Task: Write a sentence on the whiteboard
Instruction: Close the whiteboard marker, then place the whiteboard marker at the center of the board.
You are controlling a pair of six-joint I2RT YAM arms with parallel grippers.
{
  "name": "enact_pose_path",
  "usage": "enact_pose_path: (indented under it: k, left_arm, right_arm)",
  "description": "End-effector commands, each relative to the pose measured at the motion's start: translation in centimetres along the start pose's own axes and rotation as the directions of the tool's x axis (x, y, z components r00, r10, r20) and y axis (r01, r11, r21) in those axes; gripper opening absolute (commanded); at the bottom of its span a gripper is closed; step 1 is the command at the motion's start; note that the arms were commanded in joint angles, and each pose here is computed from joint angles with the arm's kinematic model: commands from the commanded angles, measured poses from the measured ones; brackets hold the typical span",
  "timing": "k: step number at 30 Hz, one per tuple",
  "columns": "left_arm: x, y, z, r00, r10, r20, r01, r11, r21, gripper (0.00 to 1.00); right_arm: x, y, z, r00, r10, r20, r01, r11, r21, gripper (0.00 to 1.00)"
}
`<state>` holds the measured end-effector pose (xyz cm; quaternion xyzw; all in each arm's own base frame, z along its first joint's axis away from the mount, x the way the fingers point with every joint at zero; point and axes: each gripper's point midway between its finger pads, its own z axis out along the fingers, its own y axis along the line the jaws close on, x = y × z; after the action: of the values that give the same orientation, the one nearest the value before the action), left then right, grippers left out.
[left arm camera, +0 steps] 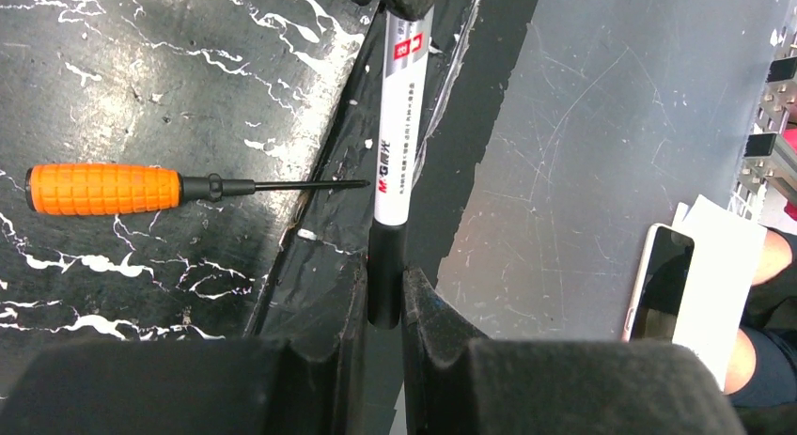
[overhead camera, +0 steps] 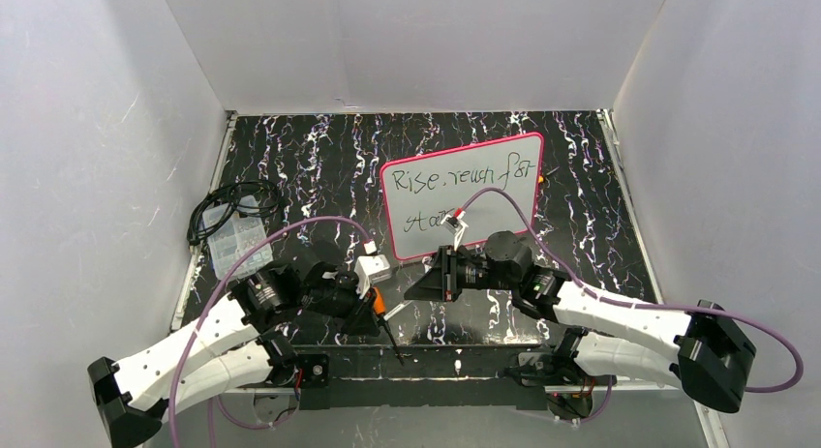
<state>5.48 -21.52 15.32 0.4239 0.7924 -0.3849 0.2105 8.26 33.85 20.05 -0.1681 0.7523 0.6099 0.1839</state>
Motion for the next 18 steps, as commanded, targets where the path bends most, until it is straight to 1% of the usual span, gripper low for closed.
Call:
enact_pose_path:
  k: [1, 9, 12, 14, 16, 18]
  left_arm:
    - [-12.6, -1.4, -2.3, 0.874, 0.186, 0.448, -0.191, 0.981, -0.035, 0.0]
    - [-13.4, -1.2, -2.5, 0.867, 0.172, 0.468, -0.182, 0.983, -0.024, 0.0]
    - [-13.0, -1.2, -2.3, 0.879, 0.16, 0.45, -0.174, 0.985, -0.011, 0.0]
    - [-12.2, -1.2, -2.2, 0.894, 0.155, 0.421, -0.171, 0.985, -0.002, 0.0]
    - [-11.1, -1.1, -2.0, 0.913, 0.156, 0.378, -0.169, 0.986, 0.001, 0.18]
    - [-10.1, -1.2, -2.0, 0.923, 0.163, 0.349, -0.178, 0.984, 0.013, 0.35]
  right_arm:
    - [6.4, -0.3, 0.3, 0.966, 0.079, -0.244, -0.077, 0.997, 0.02, 0.01]
    - [7.2, 0.1, 0.9, 0.962, 0.077, -0.263, -0.08, 0.997, 0.002, 0.01]
    - [6.2, 0.1, 1.0, 0.973, 0.057, -0.222, -0.053, 0.998, 0.025, 0.01]
    - [5.0, -0.2, 0.8, 0.985, 0.023, -0.171, -0.009, 0.997, 0.082, 0.01]
    - [3.8, -0.2, 0.1, 0.991, -0.003, -0.134, 0.02, 0.992, 0.122, 0.01]
    - [2.9, 0.1, -0.4, 0.993, -0.025, -0.116, 0.041, 0.99, 0.132, 0.01]
